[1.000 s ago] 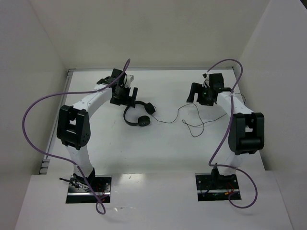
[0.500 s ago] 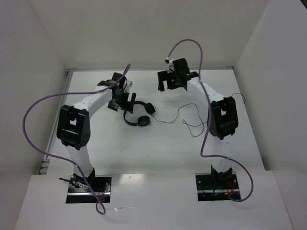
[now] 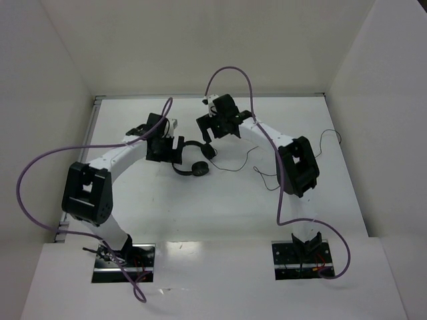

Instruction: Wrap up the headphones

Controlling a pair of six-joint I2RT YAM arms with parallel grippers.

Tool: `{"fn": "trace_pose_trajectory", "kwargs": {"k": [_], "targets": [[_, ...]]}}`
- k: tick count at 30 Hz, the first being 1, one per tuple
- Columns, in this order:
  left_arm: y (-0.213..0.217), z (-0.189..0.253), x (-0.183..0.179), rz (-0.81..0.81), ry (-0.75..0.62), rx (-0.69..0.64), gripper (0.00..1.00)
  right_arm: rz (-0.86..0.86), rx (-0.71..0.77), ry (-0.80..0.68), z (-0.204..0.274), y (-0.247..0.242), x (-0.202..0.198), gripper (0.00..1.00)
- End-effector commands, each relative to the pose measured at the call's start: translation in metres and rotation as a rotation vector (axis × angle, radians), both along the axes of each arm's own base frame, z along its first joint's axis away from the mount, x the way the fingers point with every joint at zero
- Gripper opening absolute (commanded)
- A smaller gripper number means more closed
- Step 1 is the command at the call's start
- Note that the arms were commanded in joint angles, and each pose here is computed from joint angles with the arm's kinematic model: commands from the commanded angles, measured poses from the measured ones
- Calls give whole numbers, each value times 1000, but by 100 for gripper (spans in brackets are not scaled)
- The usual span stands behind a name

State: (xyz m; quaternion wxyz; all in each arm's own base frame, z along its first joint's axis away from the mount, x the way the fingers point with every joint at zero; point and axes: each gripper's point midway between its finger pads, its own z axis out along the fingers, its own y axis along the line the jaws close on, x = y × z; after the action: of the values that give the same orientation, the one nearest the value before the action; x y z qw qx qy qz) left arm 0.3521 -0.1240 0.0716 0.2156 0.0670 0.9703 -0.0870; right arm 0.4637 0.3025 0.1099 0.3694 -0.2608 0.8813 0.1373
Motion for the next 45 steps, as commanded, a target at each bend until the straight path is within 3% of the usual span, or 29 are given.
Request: {"fn": "trace_pose_trajectory", "kwargs": {"k": [1,18,23,26,27,31,37,45], "targets": [[-11,28,15,27,-142,-105,100,-10,-3,-24,-11,0,3,100],[-19,34,38,2,-145,-107,100,140,65,33,-41,43,-17,100],[-18,32,40,0,-141,-93,100,91,-7,63,-68,28,-19,86],[-17,36,46,-4,-156,-84,100,85,-15,64,-81,22,-25,70],[-17,32,46,-3,-147,-81,100,87,5,60,-76,24,-27,63],[-19,34,53,-4,-148,-82,100,94,72,34,-67,26,-35,53],[-24,37,71,-12,-167,-82,100,39,155,-54,-56,17,-43,52],[-4,18,89,-30,-115,82,100,7,256,-116,-41,18,-47,50]]}}
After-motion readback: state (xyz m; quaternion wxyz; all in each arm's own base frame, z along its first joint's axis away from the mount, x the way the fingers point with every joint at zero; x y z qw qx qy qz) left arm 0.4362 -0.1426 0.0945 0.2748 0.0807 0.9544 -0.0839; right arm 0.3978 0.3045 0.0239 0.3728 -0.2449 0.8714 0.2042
